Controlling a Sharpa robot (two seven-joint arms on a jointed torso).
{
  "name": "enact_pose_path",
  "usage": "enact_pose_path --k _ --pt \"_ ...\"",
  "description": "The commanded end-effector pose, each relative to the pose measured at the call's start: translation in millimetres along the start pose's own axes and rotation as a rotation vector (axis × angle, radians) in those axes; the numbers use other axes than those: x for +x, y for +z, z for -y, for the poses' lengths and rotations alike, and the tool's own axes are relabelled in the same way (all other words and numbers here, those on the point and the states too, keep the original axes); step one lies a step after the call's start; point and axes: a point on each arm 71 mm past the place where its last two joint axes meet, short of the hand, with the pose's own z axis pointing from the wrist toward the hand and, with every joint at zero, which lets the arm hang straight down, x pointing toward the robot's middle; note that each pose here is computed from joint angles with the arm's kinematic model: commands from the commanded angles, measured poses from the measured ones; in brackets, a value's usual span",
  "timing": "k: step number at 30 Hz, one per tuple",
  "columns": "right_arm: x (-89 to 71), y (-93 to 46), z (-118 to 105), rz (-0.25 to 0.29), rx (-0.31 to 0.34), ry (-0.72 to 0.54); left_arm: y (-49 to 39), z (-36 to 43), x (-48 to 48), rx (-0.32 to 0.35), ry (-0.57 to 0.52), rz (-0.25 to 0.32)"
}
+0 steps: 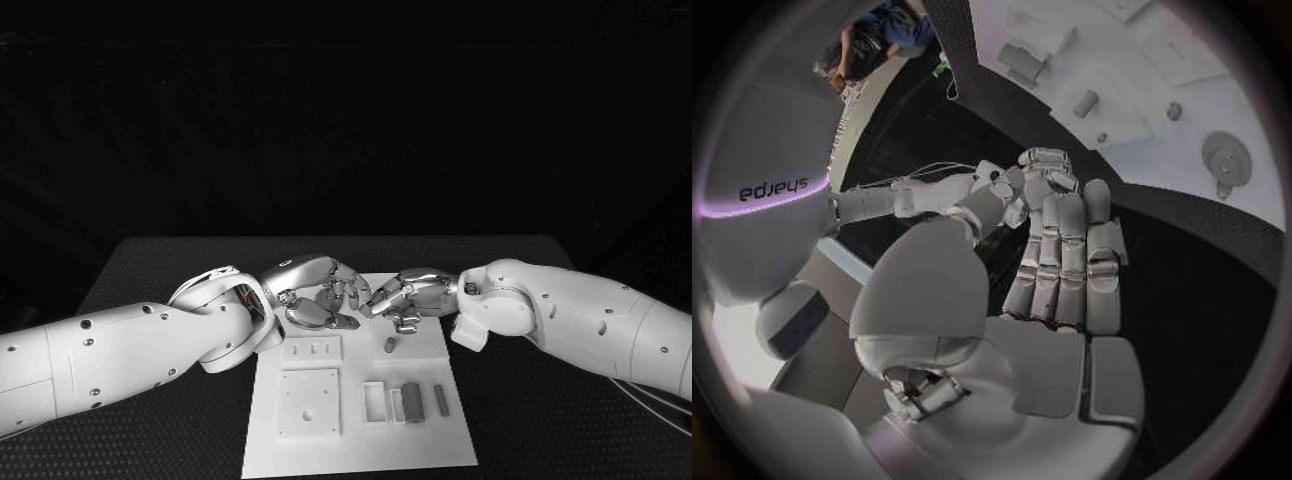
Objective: Assemble the parts on the task board
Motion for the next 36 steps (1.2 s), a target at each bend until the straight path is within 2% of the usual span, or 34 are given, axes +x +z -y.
enact_pose_path --k 1,11,20,36 --pt "4.2 0.8 -1.8 -0.042 -0.016 0.021 1.4 0.3 1.4 -0.003 -0.005 -0.018" --pt "4.0 -0.1 -2.3 -0.045 -0.016 0.025 3.7 3.3 4.4 -0.002 -0.011 -0.037" --pt "4.7 0.5 -2.2 -0.049 -0.010 0.013 3.5 3.0 4.4 -0.002 -0.011 -0.040" --pt "7.2 1.6 -2.5 -0.064 -0.004 -0.001 3.3 2.4 2.6 -0.008 -0.008 -0.016"
